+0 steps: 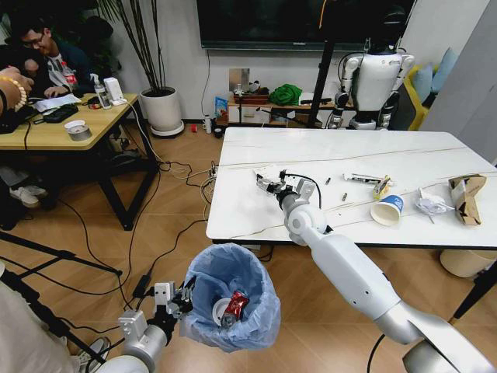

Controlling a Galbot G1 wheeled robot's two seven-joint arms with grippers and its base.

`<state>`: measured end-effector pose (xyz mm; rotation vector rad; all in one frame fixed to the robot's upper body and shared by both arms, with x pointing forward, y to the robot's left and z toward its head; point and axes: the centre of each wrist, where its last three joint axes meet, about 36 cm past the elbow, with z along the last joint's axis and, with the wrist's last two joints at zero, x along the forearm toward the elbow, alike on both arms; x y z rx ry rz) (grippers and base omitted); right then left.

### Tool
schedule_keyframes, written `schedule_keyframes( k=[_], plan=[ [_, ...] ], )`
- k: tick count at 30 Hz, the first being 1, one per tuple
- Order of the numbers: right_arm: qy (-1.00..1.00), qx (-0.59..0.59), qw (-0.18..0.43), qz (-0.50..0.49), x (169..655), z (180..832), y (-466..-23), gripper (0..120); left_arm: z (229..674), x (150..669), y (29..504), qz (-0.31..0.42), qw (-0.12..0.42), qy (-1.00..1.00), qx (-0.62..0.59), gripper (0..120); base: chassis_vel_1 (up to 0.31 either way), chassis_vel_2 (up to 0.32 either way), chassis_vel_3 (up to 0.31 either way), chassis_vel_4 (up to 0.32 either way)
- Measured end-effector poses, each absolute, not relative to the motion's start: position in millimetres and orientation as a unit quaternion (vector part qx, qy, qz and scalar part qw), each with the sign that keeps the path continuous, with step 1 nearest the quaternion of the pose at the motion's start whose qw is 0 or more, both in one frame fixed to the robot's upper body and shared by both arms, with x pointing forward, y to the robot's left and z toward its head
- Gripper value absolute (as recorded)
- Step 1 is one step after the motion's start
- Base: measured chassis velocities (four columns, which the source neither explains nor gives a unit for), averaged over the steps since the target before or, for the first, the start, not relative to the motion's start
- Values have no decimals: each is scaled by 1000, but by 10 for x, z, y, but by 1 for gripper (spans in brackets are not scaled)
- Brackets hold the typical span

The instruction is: Pick up the trash bin and place the trash from the table into it.

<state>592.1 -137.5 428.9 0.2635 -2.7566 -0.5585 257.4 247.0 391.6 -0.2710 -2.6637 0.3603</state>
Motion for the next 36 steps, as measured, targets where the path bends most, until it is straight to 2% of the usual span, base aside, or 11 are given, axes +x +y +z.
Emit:
schedule_keyframes(
  k=[22,27,32,33,36],
  plan=[
    [-962,80,167,-199,6094,4121,-1414,99,3906,2533,2463,127,219,-963,-96,0,0,0,0,0],
    [-962,82,163,-203,6137,4093,-1400,88,3903,2530,2452,127,219,-963,-97,0,0,0,0,0],
    [-963,83,160,-201,6179,4096,-1405,67,3898,2528,2445,127,219,-963,-96,0,0,0,0,0],
    [-963,83,160,-201,6179,4096,-1405,67,3898,2528,2445,127,219,-963,-96,0,0,0,0,0],
    [-963,84,161,-202,6184,4097,-1407,55,3894,2527,2443,127,219,-963,-96,0,0,0,0,0]
  ],
)
